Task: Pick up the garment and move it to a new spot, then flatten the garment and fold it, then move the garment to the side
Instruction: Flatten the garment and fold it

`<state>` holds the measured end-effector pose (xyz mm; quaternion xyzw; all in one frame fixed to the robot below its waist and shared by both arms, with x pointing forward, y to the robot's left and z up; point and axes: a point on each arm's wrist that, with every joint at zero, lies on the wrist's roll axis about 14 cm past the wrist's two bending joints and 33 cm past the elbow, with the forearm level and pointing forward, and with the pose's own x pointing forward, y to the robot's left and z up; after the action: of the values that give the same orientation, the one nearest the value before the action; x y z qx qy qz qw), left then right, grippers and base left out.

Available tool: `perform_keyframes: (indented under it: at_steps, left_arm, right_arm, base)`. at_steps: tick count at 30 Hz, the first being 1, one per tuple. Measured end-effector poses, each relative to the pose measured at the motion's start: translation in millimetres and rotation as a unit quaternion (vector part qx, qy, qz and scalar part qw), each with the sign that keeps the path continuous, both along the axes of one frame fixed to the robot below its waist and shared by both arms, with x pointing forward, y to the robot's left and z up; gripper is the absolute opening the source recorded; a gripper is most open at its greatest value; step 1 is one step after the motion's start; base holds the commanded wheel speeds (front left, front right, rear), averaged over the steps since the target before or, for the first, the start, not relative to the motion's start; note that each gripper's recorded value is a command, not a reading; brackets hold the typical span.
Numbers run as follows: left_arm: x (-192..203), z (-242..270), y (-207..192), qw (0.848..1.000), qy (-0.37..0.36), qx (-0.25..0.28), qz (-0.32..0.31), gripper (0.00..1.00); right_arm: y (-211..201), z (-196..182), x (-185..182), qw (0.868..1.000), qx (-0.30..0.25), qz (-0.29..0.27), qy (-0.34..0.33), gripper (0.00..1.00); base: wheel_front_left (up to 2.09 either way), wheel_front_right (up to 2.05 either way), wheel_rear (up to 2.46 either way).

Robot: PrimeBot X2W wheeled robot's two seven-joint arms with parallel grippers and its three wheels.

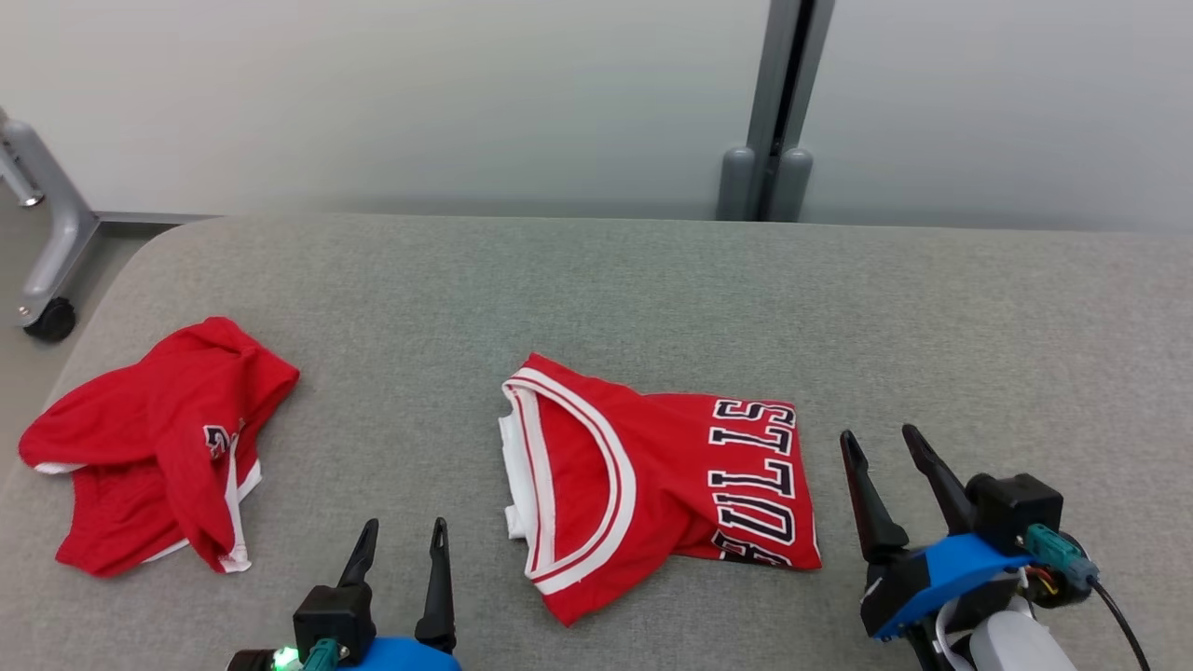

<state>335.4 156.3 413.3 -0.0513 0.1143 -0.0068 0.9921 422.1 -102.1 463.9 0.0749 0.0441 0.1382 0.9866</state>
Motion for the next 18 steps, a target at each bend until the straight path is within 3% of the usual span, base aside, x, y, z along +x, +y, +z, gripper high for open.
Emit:
perform_keyframes:
  at_steps: [7,18]
  left_arm:
    - [4.2,4.4,-13.1,1.000,-0.009,0.001,-0.023,1.00]
    - [-7.2,0.3,-19.7,0.999,-0.003,-0.001,-0.033,1.00]
  right_arm:
    - [-50.0,-15.3,-28.2,0.997,-0.018,-0.071,0.020,1.00]
    - [-65.4,-30.7,-56.3,0.994,-0.010,-0.098,0.045,1.00]
  base:
    - [0.00,0.00,0.00]
    - [0.00,0.00,0.00]
